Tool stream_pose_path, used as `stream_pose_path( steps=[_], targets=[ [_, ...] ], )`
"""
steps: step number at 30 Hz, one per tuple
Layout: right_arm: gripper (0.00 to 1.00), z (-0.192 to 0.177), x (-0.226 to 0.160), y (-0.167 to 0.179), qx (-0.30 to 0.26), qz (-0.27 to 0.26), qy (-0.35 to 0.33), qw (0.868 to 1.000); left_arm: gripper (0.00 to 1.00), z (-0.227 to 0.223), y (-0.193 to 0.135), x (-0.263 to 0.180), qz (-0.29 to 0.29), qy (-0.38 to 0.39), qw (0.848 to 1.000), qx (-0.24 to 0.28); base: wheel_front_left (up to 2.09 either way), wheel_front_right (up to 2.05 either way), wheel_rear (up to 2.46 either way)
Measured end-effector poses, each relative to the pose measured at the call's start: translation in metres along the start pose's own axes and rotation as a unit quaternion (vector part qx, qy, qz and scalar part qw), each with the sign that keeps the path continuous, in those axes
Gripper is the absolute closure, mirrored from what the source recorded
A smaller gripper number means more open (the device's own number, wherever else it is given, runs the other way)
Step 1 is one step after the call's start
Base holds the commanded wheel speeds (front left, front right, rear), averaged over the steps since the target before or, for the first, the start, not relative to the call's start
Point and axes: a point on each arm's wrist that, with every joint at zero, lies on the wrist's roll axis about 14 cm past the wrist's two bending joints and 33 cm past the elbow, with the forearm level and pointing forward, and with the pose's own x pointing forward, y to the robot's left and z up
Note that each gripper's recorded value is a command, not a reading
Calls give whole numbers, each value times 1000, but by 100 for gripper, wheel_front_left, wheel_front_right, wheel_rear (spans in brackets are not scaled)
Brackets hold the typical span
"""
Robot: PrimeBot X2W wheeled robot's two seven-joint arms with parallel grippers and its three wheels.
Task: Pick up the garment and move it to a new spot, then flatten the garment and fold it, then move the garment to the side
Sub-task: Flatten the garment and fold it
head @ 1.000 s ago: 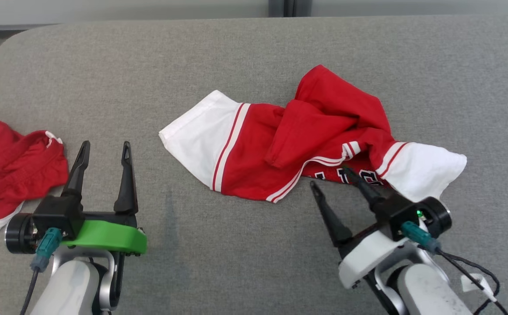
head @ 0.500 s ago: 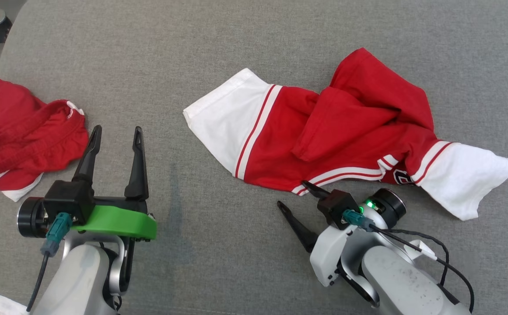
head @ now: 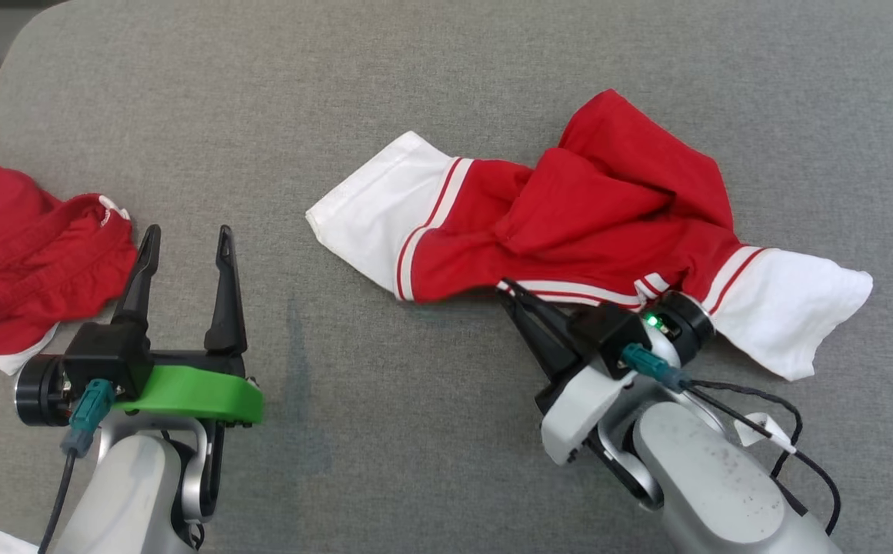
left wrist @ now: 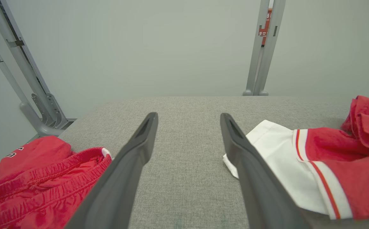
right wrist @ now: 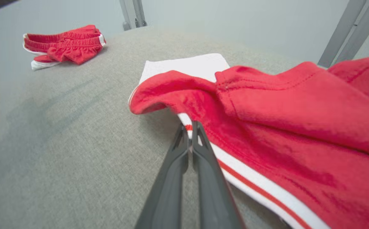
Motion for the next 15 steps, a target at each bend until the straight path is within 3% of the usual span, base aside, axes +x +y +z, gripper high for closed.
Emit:
stream_pose_path(
  steps=[4, 9, 13, 15],
  targets=[
    [100, 46, -7, -24, 9, -43, -80, 996, 0, 3, -5, 1, -7, -5, 1000, -1, 0, 0, 0],
    [100, 88, -36, -71, 5, -130, -152, 980, 0, 3, -12, 0, -16, -7, 1000, -4, 0, 0, 0],
    [100, 102, -77, -113, 4, -218, -179, 959, 0, 5, -17, 1, -23, -9, 1000, -4, 0, 0, 0],
    [100, 96, -112, -144, 4, -286, -173, 942, 0, 5, -20, 3, -29, -10, 1000, -5, 0, 0, 0]
  ],
)
